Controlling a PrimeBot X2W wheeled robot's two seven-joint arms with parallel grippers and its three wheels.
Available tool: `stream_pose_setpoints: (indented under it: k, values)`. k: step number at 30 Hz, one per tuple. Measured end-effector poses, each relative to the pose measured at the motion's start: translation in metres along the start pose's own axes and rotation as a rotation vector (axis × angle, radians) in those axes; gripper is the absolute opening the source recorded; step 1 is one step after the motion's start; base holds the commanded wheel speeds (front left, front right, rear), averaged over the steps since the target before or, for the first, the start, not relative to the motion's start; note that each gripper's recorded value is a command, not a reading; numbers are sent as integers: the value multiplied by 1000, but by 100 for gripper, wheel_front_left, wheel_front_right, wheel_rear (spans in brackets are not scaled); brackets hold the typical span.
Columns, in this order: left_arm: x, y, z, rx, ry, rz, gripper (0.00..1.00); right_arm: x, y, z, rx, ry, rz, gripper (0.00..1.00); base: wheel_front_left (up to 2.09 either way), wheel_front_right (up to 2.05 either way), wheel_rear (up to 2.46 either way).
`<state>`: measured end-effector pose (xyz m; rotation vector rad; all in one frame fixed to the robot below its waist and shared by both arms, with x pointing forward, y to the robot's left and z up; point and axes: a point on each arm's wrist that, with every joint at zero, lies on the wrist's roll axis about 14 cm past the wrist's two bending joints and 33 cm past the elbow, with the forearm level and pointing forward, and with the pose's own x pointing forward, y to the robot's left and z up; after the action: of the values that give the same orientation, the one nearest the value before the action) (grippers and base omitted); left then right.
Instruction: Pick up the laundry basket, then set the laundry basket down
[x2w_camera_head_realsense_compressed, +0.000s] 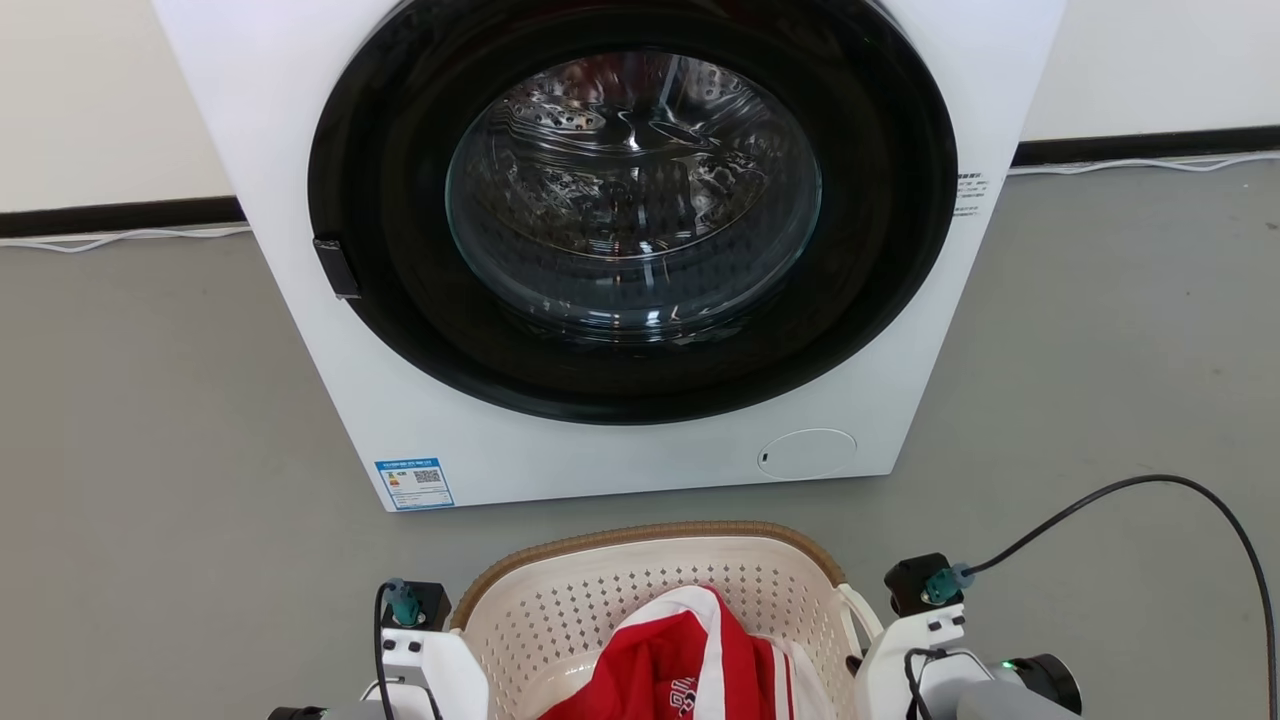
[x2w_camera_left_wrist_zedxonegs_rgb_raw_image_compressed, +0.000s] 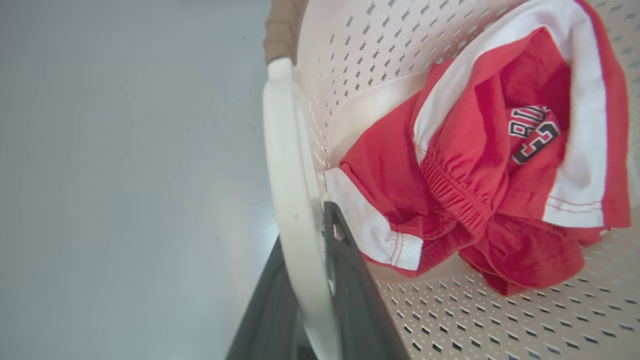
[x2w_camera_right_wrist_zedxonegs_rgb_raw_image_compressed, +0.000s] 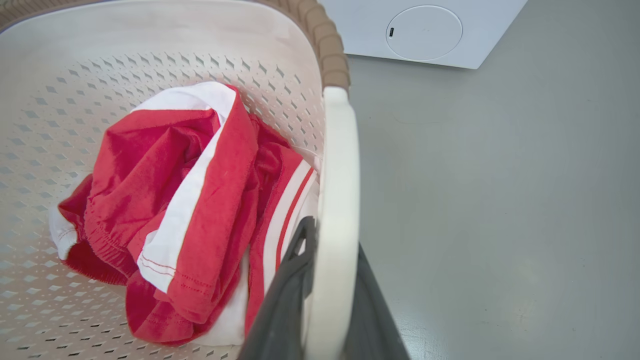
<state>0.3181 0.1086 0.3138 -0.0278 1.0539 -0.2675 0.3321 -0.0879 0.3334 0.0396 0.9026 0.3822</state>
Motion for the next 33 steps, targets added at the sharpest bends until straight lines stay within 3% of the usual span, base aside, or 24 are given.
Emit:
stream_pose_setpoints:
  k: [23, 33]
  values:
    - [5, 4, 1, -2, -14, 13, 0, 7, 1, 5, -18, -20, 10, 0, 0, 0, 0]
    - [23, 9, 37, 13, -73, 34, 0, 27, -13, 28, -13, -102, 8, 0, 0, 0, 0]
